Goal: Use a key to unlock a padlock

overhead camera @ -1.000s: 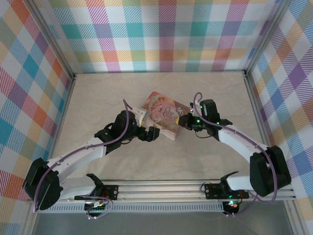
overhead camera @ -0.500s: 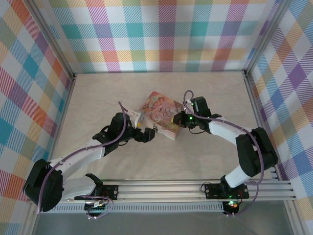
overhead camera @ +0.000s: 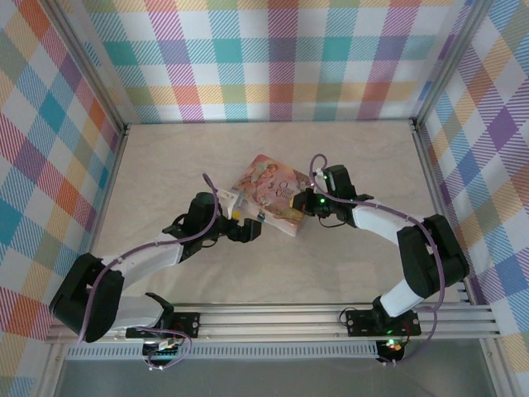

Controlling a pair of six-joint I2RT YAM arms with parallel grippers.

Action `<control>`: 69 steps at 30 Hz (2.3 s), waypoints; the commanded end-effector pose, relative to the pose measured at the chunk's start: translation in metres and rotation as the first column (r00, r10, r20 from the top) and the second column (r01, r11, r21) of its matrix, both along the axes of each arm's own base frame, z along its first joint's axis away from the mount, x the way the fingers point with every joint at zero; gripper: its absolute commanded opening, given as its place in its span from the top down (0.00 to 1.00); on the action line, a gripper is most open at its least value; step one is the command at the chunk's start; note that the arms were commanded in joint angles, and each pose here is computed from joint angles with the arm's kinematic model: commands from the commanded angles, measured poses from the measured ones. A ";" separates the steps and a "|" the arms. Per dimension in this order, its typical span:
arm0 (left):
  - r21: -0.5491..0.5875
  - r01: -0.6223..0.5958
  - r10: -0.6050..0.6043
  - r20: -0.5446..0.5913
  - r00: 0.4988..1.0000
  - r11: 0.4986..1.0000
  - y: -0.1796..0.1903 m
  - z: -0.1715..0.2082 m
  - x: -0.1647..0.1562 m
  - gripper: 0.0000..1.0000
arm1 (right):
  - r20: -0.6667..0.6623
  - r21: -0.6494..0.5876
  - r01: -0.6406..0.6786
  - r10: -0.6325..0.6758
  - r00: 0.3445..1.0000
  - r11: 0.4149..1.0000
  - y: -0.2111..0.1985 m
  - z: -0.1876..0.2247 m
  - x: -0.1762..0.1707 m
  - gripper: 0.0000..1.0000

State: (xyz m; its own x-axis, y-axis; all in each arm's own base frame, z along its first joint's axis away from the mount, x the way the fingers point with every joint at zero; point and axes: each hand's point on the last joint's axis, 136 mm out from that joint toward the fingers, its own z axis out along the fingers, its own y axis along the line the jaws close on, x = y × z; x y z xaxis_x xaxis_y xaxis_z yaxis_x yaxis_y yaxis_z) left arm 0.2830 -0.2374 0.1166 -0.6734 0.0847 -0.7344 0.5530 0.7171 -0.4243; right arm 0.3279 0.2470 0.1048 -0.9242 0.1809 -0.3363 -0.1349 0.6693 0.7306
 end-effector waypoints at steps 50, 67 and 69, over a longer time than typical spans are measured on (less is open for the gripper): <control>-0.105 0.111 -0.112 0.003 0.994 0.988 -0.042 -0.052 0.043 0.41 | -0.056 -0.123 -0.007 0.000 0.998 0.992 -0.019 -0.030 -0.024 0.99; -0.135 0.087 -0.090 -0.017 0.996 0.987 -0.045 -0.057 0.047 0.56 | -0.057 -0.119 -0.009 0.002 0.998 0.993 -0.017 -0.030 -0.023 0.98; -0.135 0.083 -0.086 -0.017 0.996 0.987 -0.044 -0.056 0.048 0.58 | -0.057 -0.118 -0.011 0.004 0.998 0.993 -0.016 -0.029 -0.024 0.98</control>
State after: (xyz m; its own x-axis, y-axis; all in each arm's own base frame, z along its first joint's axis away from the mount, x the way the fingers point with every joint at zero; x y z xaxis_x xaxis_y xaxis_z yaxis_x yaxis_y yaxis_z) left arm 0.3199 -0.2776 0.0470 -0.7154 0.0707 -0.6951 0.5746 0.6255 -0.5278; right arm 0.3261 0.2421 0.1051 -0.9075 0.1609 -0.3879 -0.1726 0.6992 0.6938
